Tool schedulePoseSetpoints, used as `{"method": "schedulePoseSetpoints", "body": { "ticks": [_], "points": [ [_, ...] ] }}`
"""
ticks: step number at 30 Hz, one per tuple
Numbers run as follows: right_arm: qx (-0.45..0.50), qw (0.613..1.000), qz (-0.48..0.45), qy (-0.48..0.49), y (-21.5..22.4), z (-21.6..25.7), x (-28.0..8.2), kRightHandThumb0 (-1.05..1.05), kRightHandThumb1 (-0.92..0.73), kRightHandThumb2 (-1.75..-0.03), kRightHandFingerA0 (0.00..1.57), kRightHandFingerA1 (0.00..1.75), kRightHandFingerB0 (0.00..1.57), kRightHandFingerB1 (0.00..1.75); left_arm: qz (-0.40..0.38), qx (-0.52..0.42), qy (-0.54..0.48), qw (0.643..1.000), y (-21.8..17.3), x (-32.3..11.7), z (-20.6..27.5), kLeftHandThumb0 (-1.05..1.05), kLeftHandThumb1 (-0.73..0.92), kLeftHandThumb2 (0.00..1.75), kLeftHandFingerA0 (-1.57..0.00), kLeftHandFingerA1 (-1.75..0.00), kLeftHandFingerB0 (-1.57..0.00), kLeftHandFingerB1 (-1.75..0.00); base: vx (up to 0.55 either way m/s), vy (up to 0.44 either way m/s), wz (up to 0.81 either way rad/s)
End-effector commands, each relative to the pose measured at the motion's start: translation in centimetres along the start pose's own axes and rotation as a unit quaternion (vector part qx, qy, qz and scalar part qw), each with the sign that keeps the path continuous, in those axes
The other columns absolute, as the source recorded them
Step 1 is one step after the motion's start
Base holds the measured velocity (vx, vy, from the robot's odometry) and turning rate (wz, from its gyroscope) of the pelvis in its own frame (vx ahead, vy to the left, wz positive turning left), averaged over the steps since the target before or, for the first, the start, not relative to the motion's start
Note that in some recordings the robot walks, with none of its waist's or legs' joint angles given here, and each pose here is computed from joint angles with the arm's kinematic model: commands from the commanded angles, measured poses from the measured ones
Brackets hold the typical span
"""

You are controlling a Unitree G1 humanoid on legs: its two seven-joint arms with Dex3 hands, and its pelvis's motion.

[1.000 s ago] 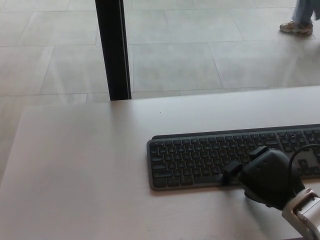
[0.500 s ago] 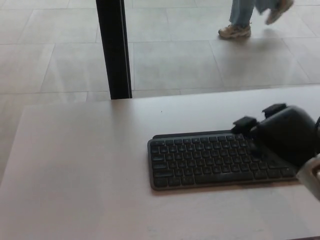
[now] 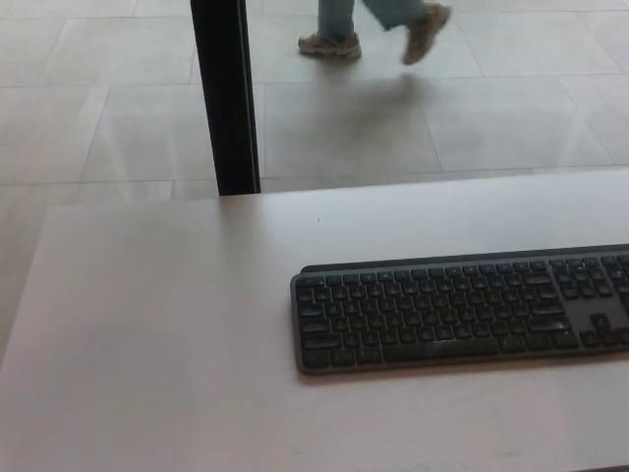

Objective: The robot uses its right fingers to click on the space key of the black keyboard placed on the center of the white desk.

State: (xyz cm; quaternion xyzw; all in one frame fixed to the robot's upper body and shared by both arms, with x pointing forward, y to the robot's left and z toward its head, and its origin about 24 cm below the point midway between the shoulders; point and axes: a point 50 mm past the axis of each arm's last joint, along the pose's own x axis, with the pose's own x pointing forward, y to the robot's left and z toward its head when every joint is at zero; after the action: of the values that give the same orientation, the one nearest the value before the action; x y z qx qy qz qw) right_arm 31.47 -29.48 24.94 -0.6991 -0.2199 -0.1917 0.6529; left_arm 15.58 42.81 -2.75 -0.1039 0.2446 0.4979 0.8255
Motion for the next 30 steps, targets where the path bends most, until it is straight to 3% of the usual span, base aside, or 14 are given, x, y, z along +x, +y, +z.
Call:
{"method": "schedulePoseSetpoints", "body": {
  "ticks": [1, 8, 12, 13, 14, 15, 16, 17, 19, 21, 22, 23, 26, 30],
  "points": [
    [0.04, 0.981, -0.042, 0.186, -4.3, -8.8, -3.5, -0.34, -0.59, -0.62, 0.93, 1.43, 0.71, 0.44, 0.011, -0.001, -0.013, 1.0, 1.2, 0.0, 0.4, -0.61, 0.8, 0.64, -0.78, -0.64, -0.6, -0.54, 0.0, 0.0, 0.0],
    [0.07, 0.938, -0.038, 0.338, -3.6, -13.8, -9.5, -0.43, -0.54, -0.7, 1.0, 1.59, 0.69, 0.5, 0.011, -0.003, -0.012, 1.0, 1.3, 0.1, 0.5, -0.62, 0.81, 0.64, -0.77, -0.65, -0.63, -0.55, 0.0, 0.0, 0.0],
    [0.171, 0.869, -0.065, 0.46, -1.2, -16.1, -15.8, -0.42, -0.45, -0.75, 1.05, 1.63, 0.72, 0.58, 0.01, -0.008, -0.012, 1.0, 1.2, 0.0, 0.4, -0.61, 0.8, 0.64, -0.78, -0.67, -0.59, -0.55, 0.0, 0.0, 0.0],
    [0.19, 0.85, -0.072, 0.486, -0.6, -16.2, -17.1, -0.39, -0.47, -0.72, 1.06, 1.59, 0.72, 0.56, 0.009, -0.009, -0.013, 1.0, 1.3, 0.0, 0.4, -0.61, 0.8, 0.64, -0.77, -0.67, -0.59, -0.55, 0.0, 0.0, 0.0],
    [0.211, 0.831, -0.089, 0.507, 0.4, -16.6, -18.8, -0.34, -0.49, -0.67, 0.89, 1.21, 0.74, 0.54, 0.009, -0.001, -0.015, 1.0, 1.3, 0.0, 0.4, -0.61, 0.8, 0.64, -0.78, -0.65, -0.6, -0.55, 0.0, 0.0, 0.0],
    [0.24, 0.801, -0.109, 0.537, 1.4, -16.5, -20.7, -0.37, -0.53, -0.65, 0.88, 1.27, 0.74, 0.56, 0.009, -0.005, -0.013, 1.0, 1.2, 0.0, 0.4, -0.62, 0.8, 0.64, -0.75, -0.65, -0.59, -0.55, 0.0, 0.0, 0.0],
    [0.264, 0.769, -0.118, 0.57, 2.2, -16.4, -22.3, -0.37, -0.55, -0.63, 0.81, 1.12, 0.71, 0.56, 0.01, -0.008, -0.011, 1.0, 1.2, 0.0, 0.4, -0.62, 0.8, 0.64, -0.76, -0.64, -0.6, -0.54, 0.0, 0.0, 0.0],
    [0.29, 0.743, -0.13, 0.589, 2.7, -16.2, -23.1, -0.38, -0.54, -0.67, 0.8, 1.44, 0.68, 0.56, 0.011, -0.009, -0.011, 1.0, 1.2, 0.0, 0.3, -0.62, 0.79, 0.64, -0.76, -0.64, -0.6, -0.54, 0.0, 0.0, 0.0],
    [0.323, 0.694, -0.155, 0.624, 3.8, -15.8, -24.9, -0.39, -0.57, -0.66, 0.82, 1.41, 0.67, 0.56, 0.011, -0.008, -0.01, 1.0, 1.1, 0.0, 0.2, -0.61, 0.79, 0.64, -0.75, -0.64, -0.59, -0.55, 0.0, 0.0, 0.0],
    [0.349, 0.635, -0.184, 0.664, 5.3, -15.0, -26.9, -0.34, -0.58, -0.63, 0.72, 0.97, 0.66, 0.58, 0.011, -0.003, -0.009, 1.0, 1.1, 0.0, 0.1, -0.62, 0.8, 0.64, -0.78, -0.66, -0.59, -0.55, 0.0, 0.0, 0.0],
    [0.357, 0.606, -0.187, 0.685, 6.4, -14.6, -27.8, -0.36, -0.6, -0.62, 0.73, 0.94, 0.67, 0.58, 0.009, -0.003, -0.01, 1.0, 1.2, 0.0, 0.2, -0.61, 0.8, 0.64, -0.77, -0.66, -0.58, -0.54, 0.0, 0.0, 0.0],
    [0.372, 0.583, -0.203, 0.693, 7.2, -14.2, -28.3, -0.33, -0.58, -0.64, 0.73, 0.96, 0.65, 0.63, 0.009, -0.006, -0.01, 1.0, 1.1, 0.0, 0.3, -0.61, 0.8, 0.64, -0.77, -0.66, -0.58, -0.55, 0.0, 0.0, 0.0],
    [0.4, 0.515, -0.215, 0.727, 8.6, -13.7, -29.0, -0.37, -0.56, -0.63, 1.0, 1.4, 0.71, 0.68, 0.009, -0.008, -0.01, 1.0, 0.9, 0.0, 0.4, -0.61, 0.8, 0.64, -0.77, -0.65, -0.63, -0.55, 0.0, 0.0, 0.0],
    [0.455, 0.481, -0.209, 0.72, 10.0, -12.1, -29.1, -0.4, -0.57, -0.66, 1.1, 1.46, 0.73, 0.75, 0.007, -0.002, -0.01, 1.0, 0.9, 0.0, 0.3, -0.62, 0.81, 0.64, -0.76, -0.64, -0.62, -0.55, 0.0, 0.0, 0.0]
  ]
}}
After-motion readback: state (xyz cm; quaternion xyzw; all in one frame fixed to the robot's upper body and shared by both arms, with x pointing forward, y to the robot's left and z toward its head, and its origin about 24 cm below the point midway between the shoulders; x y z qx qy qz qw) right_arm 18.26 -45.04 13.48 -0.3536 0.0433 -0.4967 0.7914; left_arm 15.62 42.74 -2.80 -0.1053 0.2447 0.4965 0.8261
